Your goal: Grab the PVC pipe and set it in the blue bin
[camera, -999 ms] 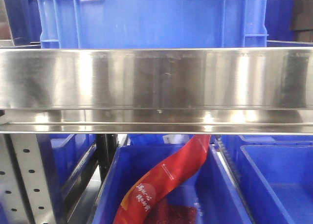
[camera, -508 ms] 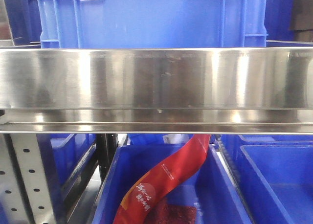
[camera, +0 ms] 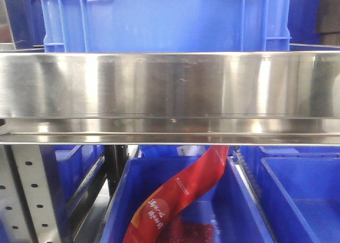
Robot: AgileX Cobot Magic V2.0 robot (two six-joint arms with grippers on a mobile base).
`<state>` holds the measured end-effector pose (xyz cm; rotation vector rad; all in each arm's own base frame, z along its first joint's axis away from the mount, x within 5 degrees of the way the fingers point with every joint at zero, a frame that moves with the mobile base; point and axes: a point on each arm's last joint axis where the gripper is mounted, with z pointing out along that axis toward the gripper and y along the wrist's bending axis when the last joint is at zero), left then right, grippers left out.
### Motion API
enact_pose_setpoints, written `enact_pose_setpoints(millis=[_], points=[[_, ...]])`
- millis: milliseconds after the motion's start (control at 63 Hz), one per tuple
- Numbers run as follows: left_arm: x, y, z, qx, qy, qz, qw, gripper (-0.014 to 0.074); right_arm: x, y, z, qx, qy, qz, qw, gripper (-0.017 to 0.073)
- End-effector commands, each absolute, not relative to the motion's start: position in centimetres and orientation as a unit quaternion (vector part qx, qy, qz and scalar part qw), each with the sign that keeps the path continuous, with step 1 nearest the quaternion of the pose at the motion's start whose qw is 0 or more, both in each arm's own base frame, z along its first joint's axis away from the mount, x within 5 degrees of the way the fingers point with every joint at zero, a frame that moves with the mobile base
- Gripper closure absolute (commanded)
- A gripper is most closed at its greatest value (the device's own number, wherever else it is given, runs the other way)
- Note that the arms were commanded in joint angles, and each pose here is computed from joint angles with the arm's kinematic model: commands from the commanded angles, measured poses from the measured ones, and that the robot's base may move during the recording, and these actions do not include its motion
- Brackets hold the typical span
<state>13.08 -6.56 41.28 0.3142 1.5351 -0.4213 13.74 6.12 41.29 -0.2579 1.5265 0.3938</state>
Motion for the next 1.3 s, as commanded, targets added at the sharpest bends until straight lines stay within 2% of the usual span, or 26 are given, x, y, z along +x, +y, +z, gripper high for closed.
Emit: enact_pose_setpoints(millis=[0, 238, 365, 539, 714, 936, 1015, 1285], points=[[12.9, -6.5, 41.5, 0.14, 0.678, -0.191, 0.696, 0.0704, 13.6, 6.1, 41.5, -0.121, 0.674, 0.176, 0.707, 0.0727], [12.9, -6.5, 41.5, 0.14, 0.678, -0.191, 0.696, 0.0704, 12.5, 5.4, 40.2, -0.116, 0.675, 0.169, 0.709, 0.0727], [12.9, -6.5, 41.5, 0.14, 0.678, -0.191, 0.696, 0.0704, 11.3, 3.0, 36.1, -0.069, 0.7, 0.115, 0.702, 0.0727], [12.9, -6.5, 41.5, 0.14, 0.678, -0.191, 0.696, 0.0704, 8.8, 0.4, 31.2, 0.006, 0.702, 0.039, 0.711, 0.0727], [12.9, -6.5, 41.5, 0.14, 0.678, -0.191, 0.696, 0.0704, 6.3, -0.5, 25.6, 0.049, 0.696, -0.003, 0.716, 0.0727], [12.9, -6.5, 41.5, 0.14, 0.678, -0.191, 0.696, 0.0704, 5.6, -0.4, 21.1, 0.047, 0.684, -0.002, 0.728, 0.0727], [12.9, -6.5, 41.5, 0.14, 0.678, -0.191, 0.695, 0.0704, 5.6, -0.4, 21.6, 0.044, 0.662, 0.0, 0.748, 0.0727], [12.9, -6.5, 41.5, 0.139, 0.676, -0.191, 0.698, 0.0704, 5.6, -0.4, 21.4, 0.032, 0.671, -0.016, 0.74, 0.0727]])
